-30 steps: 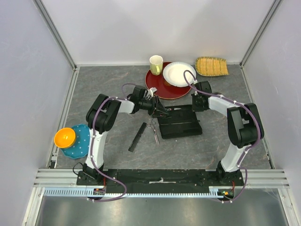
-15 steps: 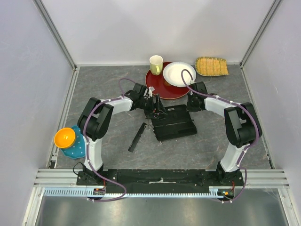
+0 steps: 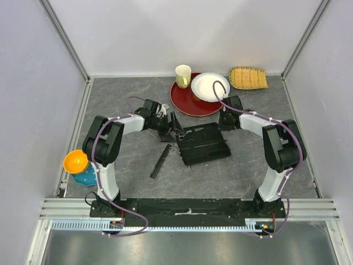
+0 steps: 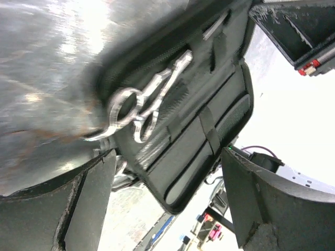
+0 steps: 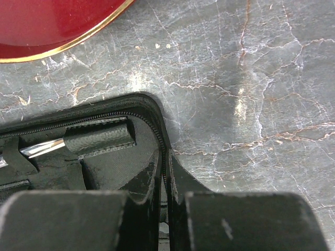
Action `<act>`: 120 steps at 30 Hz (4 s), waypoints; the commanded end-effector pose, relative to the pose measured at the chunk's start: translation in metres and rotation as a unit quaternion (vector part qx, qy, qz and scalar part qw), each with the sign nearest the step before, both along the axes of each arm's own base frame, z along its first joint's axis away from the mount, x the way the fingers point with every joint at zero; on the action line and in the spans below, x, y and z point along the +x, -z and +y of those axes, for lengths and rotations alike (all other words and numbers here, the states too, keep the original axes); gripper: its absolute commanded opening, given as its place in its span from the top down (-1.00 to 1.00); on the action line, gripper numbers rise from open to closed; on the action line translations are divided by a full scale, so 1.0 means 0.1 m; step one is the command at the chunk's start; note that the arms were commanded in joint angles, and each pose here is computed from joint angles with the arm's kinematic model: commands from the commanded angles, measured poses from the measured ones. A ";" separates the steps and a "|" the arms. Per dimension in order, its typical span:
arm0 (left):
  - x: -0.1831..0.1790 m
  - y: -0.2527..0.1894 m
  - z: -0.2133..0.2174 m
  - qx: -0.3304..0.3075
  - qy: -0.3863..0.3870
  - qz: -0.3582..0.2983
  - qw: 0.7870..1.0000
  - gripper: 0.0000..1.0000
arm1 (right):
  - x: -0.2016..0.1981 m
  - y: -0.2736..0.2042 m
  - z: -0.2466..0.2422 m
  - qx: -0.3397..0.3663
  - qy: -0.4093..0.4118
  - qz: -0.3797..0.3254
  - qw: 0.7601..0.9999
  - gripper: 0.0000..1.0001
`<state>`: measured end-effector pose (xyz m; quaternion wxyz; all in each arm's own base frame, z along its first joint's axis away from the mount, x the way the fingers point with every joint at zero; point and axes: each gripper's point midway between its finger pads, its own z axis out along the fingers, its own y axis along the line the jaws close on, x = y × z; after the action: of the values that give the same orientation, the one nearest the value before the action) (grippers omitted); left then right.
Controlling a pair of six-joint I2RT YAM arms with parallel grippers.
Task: Sort the hair-cutting tools
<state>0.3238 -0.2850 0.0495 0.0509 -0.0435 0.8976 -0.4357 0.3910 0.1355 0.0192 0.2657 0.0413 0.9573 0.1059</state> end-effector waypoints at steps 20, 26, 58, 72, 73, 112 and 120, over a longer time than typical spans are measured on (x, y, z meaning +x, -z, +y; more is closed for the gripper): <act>0.11 -0.15 0.01 0.003 -0.017 -0.052 0.998 0.09 | -0.58 0.55 0.15 0.017 -0.016 0.119 0.993 0.85; 0.21 -0.07 0.02 0.031 -0.023 -0.063 0.997 0.18 | -0.58 0.55 0.15 0.017 -0.017 0.120 0.992 0.85; 0.27 0.21 -0.27 0.068 0.026 -0.061 0.995 0.73 | -0.63 0.61 0.19 0.031 -0.010 0.134 0.990 0.95; 0.36 0.23 -0.41 0.070 0.037 -0.067 0.995 0.71 | -0.58 0.56 0.19 0.032 -0.007 0.125 0.992 0.95; 0.38 0.21 -0.39 0.076 0.035 -0.071 0.994 0.63 | -0.57 0.54 0.19 0.029 -0.004 0.122 0.992 0.95; -0.15 -1.51 2.04 0.252 -0.280 -0.296 0.878 -0.91 | -1.03 -0.49 2.44 -0.006 -0.316 -0.062 0.947 0.40; -0.28 -1.36 1.95 0.230 -0.256 -0.276 0.897 -0.88 | -0.84 -0.26 2.41 -0.055 -0.275 -0.070 0.957 0.60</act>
<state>0.3016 -0.0828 0.1866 0.4244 -0.1341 0.8820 -0.1546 0.2805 0.3710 0.0267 0.2427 -0.2752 0.9193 0.1426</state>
